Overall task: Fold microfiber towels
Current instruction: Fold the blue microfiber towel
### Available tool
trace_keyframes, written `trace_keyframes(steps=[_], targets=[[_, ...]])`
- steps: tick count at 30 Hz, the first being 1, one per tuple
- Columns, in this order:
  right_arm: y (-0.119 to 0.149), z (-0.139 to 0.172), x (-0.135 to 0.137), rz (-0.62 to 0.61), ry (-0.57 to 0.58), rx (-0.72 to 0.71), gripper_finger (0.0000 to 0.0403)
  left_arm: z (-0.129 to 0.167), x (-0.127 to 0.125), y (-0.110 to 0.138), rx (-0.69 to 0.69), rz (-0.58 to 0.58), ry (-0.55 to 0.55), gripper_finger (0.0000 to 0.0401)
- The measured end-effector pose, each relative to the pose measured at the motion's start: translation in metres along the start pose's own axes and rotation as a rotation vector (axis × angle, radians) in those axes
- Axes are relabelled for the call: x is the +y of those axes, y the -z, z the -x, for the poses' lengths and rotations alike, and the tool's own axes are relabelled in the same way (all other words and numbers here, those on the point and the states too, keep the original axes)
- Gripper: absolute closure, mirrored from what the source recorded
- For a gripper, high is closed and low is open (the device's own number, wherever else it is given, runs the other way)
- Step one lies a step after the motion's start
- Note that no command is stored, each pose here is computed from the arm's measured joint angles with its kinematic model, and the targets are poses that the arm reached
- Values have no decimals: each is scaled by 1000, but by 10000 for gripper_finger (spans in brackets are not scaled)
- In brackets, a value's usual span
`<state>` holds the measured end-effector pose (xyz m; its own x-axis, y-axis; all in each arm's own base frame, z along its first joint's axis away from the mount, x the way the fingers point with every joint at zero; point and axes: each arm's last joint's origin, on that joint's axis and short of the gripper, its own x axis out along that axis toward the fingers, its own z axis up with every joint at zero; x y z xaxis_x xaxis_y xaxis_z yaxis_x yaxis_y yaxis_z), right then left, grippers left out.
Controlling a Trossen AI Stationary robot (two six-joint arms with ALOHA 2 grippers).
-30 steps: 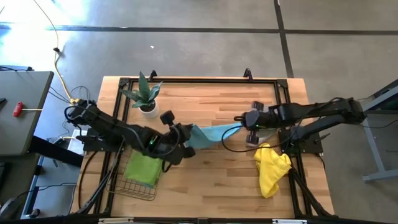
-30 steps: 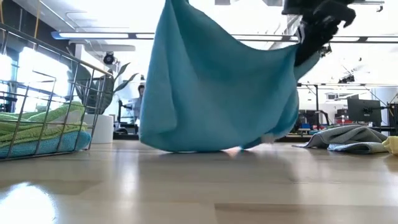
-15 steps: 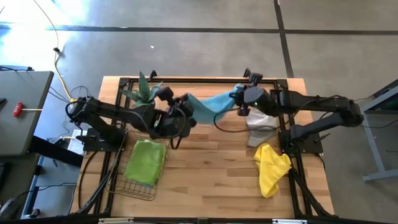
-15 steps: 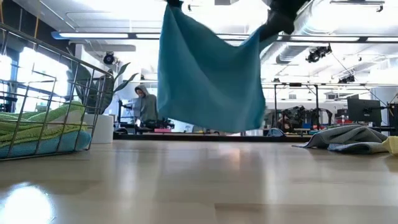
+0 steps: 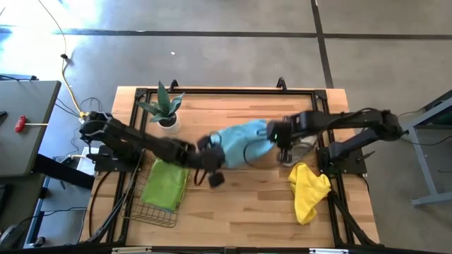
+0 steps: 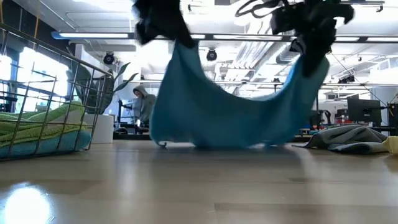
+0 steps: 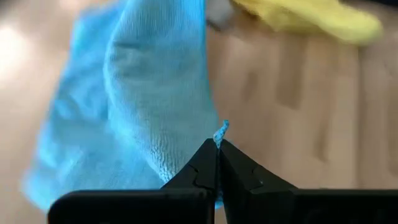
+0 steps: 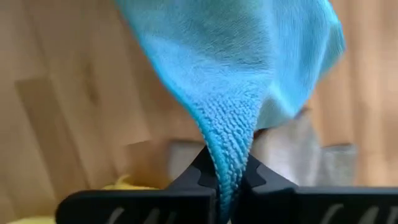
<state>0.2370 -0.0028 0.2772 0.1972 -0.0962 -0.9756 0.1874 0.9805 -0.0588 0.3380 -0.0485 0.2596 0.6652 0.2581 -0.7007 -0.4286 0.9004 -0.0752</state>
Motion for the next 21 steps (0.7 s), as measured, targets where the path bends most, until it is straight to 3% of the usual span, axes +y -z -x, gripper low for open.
trace_keyframes(steps=[5,12,16,21], targets=[[-5,-27,48,104,-9,85,403,-29,-31,49,-24,35,114,401],[5,-63,108,290,-36,209,403,-49,-56,85,89,4,217,401],[12,-81,120,314,-197,221,403,-52,-63,92,166,1,307,401],[29,-91,111,378,-320,274,403,-51,-64,92,204,7,369,401]])
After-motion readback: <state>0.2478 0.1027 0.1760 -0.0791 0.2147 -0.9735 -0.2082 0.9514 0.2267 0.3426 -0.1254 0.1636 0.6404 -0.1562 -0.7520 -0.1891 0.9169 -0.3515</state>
